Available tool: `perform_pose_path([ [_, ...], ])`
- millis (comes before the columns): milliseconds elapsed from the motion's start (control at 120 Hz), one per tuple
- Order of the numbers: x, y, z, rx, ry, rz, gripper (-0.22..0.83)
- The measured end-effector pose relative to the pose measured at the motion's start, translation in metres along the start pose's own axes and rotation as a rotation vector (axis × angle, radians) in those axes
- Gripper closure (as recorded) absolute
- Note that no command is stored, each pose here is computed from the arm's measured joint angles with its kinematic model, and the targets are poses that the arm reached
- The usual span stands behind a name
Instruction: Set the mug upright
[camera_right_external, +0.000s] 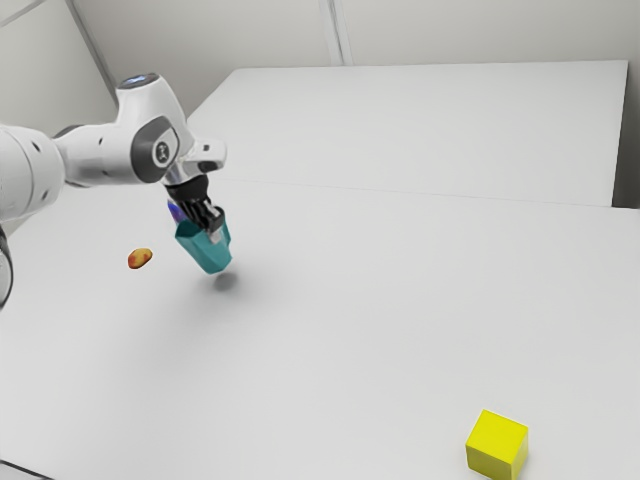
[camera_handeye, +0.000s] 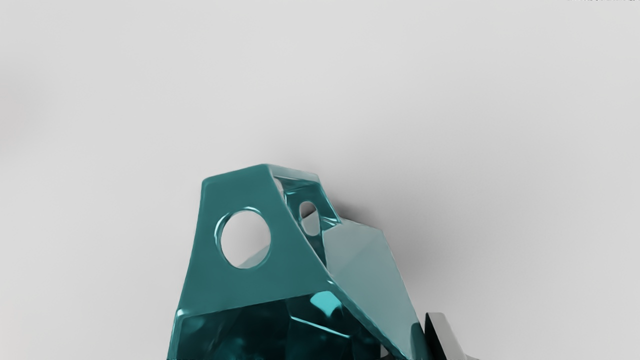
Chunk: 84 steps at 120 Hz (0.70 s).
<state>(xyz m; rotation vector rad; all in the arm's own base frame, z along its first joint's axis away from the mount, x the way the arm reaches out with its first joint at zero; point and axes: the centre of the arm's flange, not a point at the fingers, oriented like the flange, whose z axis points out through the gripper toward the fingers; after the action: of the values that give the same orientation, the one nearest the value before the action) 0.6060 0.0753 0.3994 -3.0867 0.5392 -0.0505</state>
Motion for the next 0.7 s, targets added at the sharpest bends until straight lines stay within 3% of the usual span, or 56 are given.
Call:
perform_pose_path([
  [192, 0.004, 0.002, 0.027, 0.004, -0.013, -0.052, 0.78],
  [300, 0.006, 0.001, 0.037, 0.002, -0.013, -0.077, 0.71],
  [408, 0.007, 0.001, 0.04, 0.0, -0.01, -0.097, 0.58],
  [567, 0.008, 0.003, 0.033, -0.008, 0.008, -0.125, 0.28],
  [700, 0.006, 0.012, -0.014, 0.0, 0.059, -0.128, 0.15],
])
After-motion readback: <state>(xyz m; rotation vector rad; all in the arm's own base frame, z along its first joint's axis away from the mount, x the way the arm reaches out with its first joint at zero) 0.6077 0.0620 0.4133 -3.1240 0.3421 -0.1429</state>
